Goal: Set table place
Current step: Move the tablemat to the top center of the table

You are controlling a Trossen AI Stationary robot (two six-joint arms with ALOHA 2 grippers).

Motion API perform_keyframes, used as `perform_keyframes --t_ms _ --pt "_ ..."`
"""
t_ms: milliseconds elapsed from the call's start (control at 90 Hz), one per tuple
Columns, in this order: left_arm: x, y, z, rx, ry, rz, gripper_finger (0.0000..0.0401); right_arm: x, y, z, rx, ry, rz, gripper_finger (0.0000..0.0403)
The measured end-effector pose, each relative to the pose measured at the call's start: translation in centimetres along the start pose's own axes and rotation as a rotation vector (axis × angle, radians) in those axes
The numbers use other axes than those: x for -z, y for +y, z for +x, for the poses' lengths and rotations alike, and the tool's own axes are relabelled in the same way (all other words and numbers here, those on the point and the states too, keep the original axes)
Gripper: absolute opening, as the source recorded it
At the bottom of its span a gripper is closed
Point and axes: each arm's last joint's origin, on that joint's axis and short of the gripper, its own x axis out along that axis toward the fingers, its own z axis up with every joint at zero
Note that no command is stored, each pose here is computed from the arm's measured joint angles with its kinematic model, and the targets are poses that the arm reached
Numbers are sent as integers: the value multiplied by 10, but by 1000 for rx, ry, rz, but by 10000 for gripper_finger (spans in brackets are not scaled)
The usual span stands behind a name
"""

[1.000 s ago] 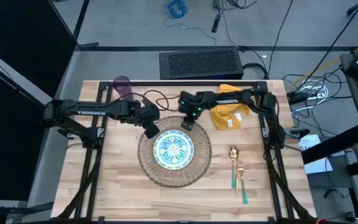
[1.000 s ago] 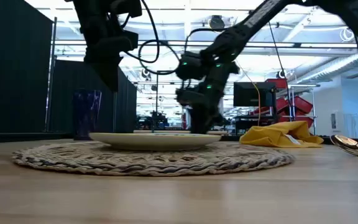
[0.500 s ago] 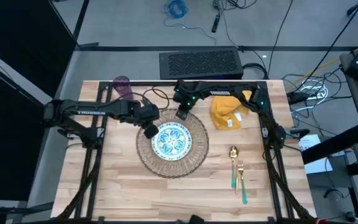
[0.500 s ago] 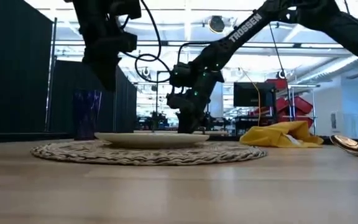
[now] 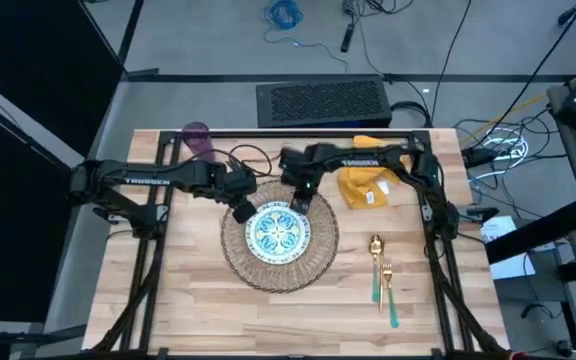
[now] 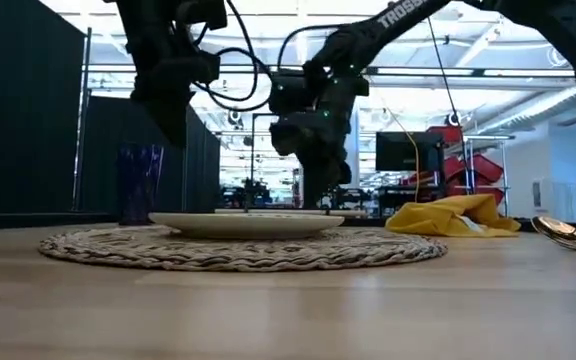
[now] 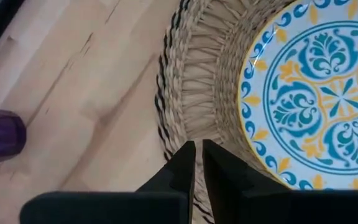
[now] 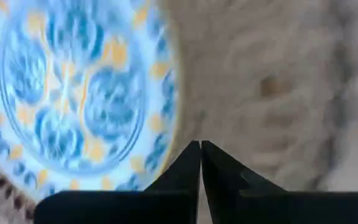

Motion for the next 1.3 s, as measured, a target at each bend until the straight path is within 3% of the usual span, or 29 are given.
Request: perform_keyframes --t_ms 100,189,544,756,967,1111,1300 --pt "2 -3 -1 2 5 11 17 9 18 13 7 45 -34 0" --pt "4 -5 -1 4 15 22 17 13 19 22 38 34 -40 0" --pt "6 -8 -2 8 12 33 17 8 -11 15 53 -50 51 0" --pt "5 -8 -2 7 9 33 17 4 -14 0 69 -76 34 0" --pt "5 -7 -2 -14 -1 32 17 -1 -36 -20 156 -107 53 0" --pt "5 -7 -2 -15 0 32 17 4 -53 -21 159 -58 118 0" --pt "5 -7 -2 -15 0 32 17 9 -55 -19 160 -8 138 0"
